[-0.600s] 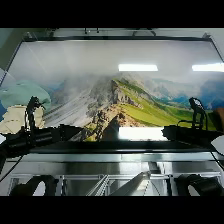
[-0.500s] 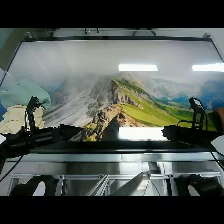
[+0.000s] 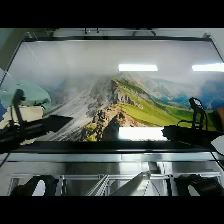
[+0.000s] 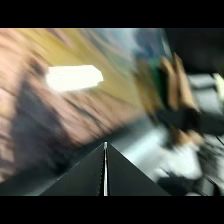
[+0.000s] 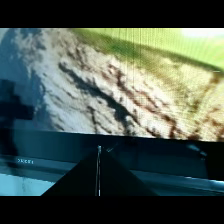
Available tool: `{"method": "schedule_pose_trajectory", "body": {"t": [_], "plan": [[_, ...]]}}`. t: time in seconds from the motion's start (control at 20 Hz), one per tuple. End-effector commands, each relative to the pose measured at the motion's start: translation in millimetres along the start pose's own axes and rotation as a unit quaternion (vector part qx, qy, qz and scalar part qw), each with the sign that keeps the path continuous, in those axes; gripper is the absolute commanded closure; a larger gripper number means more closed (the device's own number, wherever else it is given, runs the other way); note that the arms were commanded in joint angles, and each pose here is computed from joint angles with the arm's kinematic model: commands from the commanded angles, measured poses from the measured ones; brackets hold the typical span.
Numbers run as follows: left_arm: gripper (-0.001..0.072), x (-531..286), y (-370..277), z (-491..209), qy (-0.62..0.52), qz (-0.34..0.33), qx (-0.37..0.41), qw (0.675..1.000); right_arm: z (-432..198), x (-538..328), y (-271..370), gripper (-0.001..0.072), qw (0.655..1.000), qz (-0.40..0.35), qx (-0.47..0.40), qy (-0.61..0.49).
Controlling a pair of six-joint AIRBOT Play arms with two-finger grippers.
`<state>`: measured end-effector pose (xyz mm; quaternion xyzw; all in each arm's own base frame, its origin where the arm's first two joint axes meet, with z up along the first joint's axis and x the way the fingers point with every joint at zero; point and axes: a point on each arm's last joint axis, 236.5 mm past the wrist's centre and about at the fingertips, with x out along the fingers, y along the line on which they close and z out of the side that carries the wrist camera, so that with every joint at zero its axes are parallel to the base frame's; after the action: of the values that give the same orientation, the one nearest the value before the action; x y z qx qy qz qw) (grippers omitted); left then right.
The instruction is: Fold the shirts.
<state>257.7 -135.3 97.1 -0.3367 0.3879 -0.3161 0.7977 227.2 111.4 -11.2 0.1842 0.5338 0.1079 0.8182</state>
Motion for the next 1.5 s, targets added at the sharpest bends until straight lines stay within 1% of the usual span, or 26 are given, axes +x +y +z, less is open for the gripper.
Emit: {"method": "schedule_pose_trajectory", "body": {"t": [0.0, 0.05, 0.1, 0.15, 0.25, 0.4, 0.55, 0.65, 0.75, 0.85, 1.0, 1.15, 1.3, 1.45], "plan": [[0.0521, -55.4, 29.4, 53.0, -0.054, 0.129, 0.036, 0.990, -0.3, 0.0, 0.1, 0.0697, 1.000, 0.000, 0.000, 0.000], [0.0343, -73.9, 36.2, 70.1, -0.079, 0.162, 0.042, 0.983, -0.3, 0.0, 0.1, 0.0697, 1.000, 0.000, 0.000, 0.000], [0.0194, -91.9, 43.6, 88.0, -0.105, 0.192, 0.046, 0.975, -0.3, 0.0, 0.2, 0.0697, 1.000, 0.000, 0.000, 0.000], [-0.0013, -109.3, 52.0, 108.2, -0.137, 0.214, 0.042, 0.966, -0.4, -0.1, 0.2, 0.0697, 1.000, 0.000, 0.000, 0.000], [-0.0013, -134.6, 69.7, 143.2, -0.175, 0.238, 0.028, 0.955, -0.3, 0.0, 0.1, 0.0697, 1.000, 0.000, 0.000, 0.000], [-0.0013, -156.9, 113.2, 190.7, -0.166, 0.263, 0.021, 0.950, -0.3, 0.0, 0.1, 0.0697, 1.000, 0.000, 0.000, 0.000], [-0.0013, -184.8, 192.0, 224.1, -0.120, 0.324, -0.002, 0.938, -0.3, 0.0, 0.1, 0.0697, 1.000, 0.000, 0.000, 0.000], [-0.0013, -202.0, 253.9, 239.5, -0.106, 0.344, -0.044, 0.932, -0.3, -0.1, 0.2, 0.0697, 1.000, 0.000, 0.000, 0.000], [-0.0013, -217.5, 309.4, 244.5, -0.108, 0.353, -0.089, 0.925, -0.3, 0.0, 0.1, 0.0697, 1.000, 0.000, 0.000, 0.000], [-0.0013, -235.4, 362.4, 239.0, -0.111, 0.367, -0.119, 0.916, -0.3, -0.1, 0.2, 0.0697, 1.000, 0.000, 0.000, 0.000], [-0.0013, -254.2, 424.5, 211.3, -0.088, 0.393, -0.153, 0.902, -0.3, 0.0, 0.3, 0.0697, 1.000, 0.000, 0.000, 0.000], [-0.0013, -248.8, 461.2, 184.3, -0.069, 0.375, -0.192, 0.904, -0.2, 0.0, 0.2, 0.0697, 1.000, 0.000, 0.000, 0.000], [-0.0013, -225.8, 481.5, 168.0, -0.035, 0.352, -0.207, 0.912, -0.2, 0.0, 0.2, 0.0697, 1.000, 0.000, 0.000, 0.000], [-0.0001, -189.7, 481.5, 185.6, -0.041, 0.297, -0.193, 0.934, -0.6, 0.0, 1.5, 0.0697, 1.000, 0.003, 0.002, 0.001]]}}
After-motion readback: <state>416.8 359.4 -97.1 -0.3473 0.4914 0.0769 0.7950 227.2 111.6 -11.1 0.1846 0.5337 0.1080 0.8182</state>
